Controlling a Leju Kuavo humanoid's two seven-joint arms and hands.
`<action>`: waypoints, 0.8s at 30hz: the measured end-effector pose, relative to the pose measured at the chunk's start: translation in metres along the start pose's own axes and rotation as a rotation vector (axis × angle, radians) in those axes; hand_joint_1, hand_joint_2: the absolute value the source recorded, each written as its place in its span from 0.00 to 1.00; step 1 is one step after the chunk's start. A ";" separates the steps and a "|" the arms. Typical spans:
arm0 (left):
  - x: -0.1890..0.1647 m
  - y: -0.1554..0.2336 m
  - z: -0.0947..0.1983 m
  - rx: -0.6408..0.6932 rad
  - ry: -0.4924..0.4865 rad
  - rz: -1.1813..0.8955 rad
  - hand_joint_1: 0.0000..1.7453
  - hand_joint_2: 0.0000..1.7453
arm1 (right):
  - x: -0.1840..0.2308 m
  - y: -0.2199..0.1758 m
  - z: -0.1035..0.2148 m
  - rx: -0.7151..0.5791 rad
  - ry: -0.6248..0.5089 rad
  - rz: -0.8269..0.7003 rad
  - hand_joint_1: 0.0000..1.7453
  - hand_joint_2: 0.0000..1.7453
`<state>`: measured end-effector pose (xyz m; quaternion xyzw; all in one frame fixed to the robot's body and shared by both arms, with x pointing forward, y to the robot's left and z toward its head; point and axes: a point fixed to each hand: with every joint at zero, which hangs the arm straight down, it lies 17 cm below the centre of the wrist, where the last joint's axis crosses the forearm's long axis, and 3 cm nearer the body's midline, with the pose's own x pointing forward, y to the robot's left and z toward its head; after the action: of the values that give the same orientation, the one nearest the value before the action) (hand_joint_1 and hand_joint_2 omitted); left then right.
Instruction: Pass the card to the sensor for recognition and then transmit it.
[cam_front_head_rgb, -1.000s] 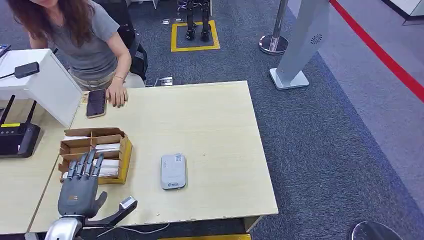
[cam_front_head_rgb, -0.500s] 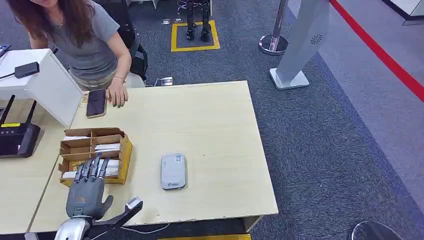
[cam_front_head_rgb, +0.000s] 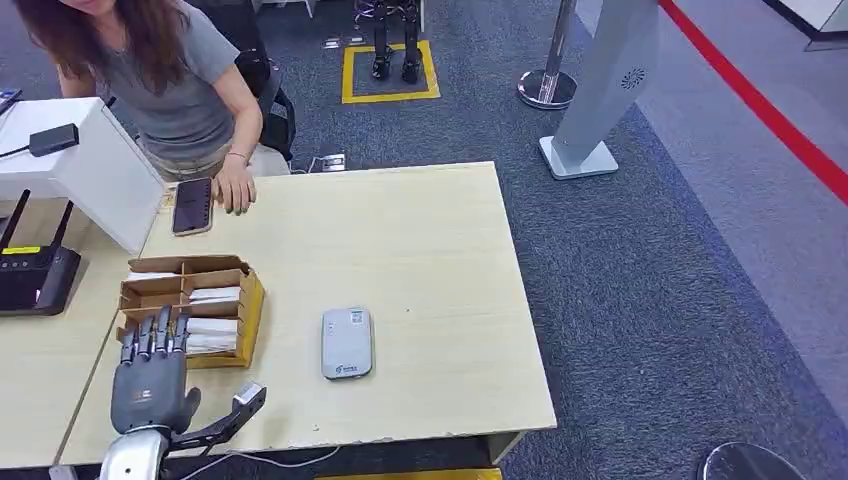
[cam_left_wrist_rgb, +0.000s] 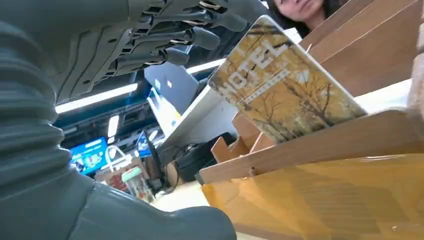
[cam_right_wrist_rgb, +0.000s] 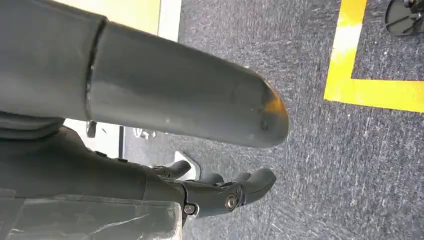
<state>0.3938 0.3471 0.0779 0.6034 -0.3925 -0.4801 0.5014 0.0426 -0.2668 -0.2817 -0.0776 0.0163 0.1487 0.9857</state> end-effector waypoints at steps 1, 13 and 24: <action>-0.001 0.001 -0.001 0.002 0.003 -0.005 0.00 1.00 | 0.000 0.000 0.000 0.000 0.000 0.000 0.00 0.00; 0.006 0.015 -0.006 0.060 -0.037 -0.035 0.00 1.00 | 0.000 0.000 0.000 -0.002 -0.002 0.014 0.00 0.00; 0.010 0.026 -0.011 0.103 -0.047 -0.049 0.00 1.00 | 0.001 0.000 0.000 -0.002 -0.003 0.015 0.00 0.00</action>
<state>0.4067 0.3348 0.1018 0.6263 -0.4135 -0.4856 0.4483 0.0433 -0.2667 -0.2816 -0.0781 0.0153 0.1560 0.9845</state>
